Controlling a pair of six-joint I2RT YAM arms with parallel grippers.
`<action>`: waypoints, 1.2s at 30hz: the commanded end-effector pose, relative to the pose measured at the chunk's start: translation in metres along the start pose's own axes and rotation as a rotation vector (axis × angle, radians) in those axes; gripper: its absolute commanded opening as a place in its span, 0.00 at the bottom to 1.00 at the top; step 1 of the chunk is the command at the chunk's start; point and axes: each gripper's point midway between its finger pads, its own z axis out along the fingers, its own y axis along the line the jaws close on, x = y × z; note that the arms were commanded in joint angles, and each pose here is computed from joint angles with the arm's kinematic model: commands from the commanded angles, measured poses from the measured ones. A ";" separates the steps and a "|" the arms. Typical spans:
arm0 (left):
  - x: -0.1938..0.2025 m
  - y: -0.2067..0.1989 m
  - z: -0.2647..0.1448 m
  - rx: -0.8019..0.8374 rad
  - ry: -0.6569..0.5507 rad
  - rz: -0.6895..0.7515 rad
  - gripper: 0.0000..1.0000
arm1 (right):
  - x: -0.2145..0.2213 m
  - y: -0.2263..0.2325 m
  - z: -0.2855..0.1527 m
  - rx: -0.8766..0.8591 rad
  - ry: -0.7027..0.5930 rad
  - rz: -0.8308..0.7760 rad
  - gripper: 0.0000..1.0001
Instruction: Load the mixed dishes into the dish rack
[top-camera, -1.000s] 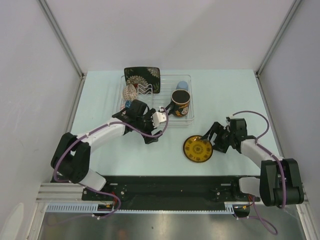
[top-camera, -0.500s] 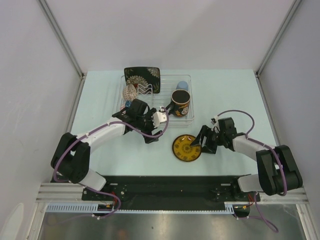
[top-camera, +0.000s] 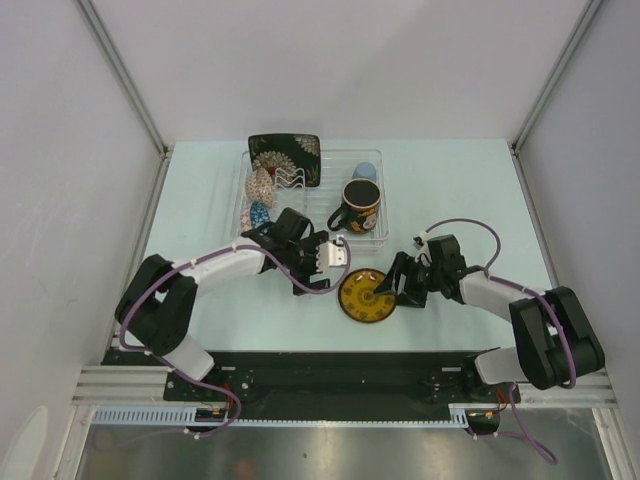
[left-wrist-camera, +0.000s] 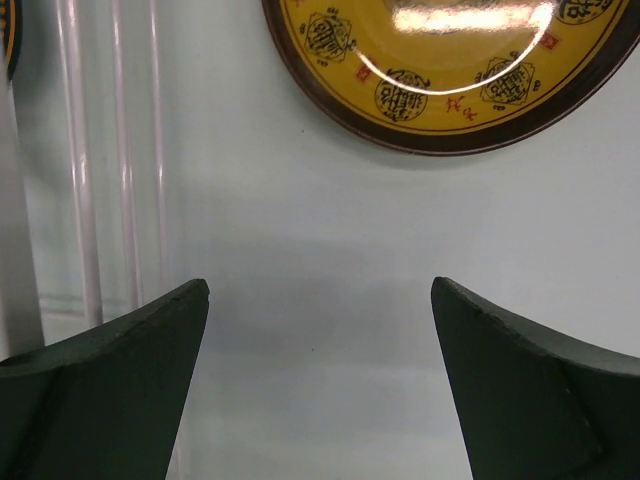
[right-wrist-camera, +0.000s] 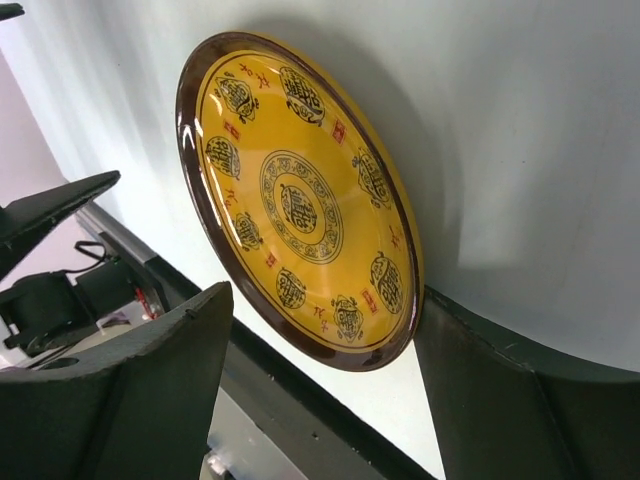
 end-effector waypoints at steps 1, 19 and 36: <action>-0.015 0.004 0.016 -0.012 -0.039 0.159 0.98 | 0.024 -0.066 0.001 0.287 0.000 0.013 0.78; -0.039 -0.011 0.051 0.102 0.009 0.100 1.00 | -0.017 -0.072 -0.001 0.336 -0.190 0.018 0.78; -0.026 -0.047 0.060 0.176 0.088 0.132 1.00 | 0.028 -0.055 0.003 0.266 -0.017 -0.019 0.76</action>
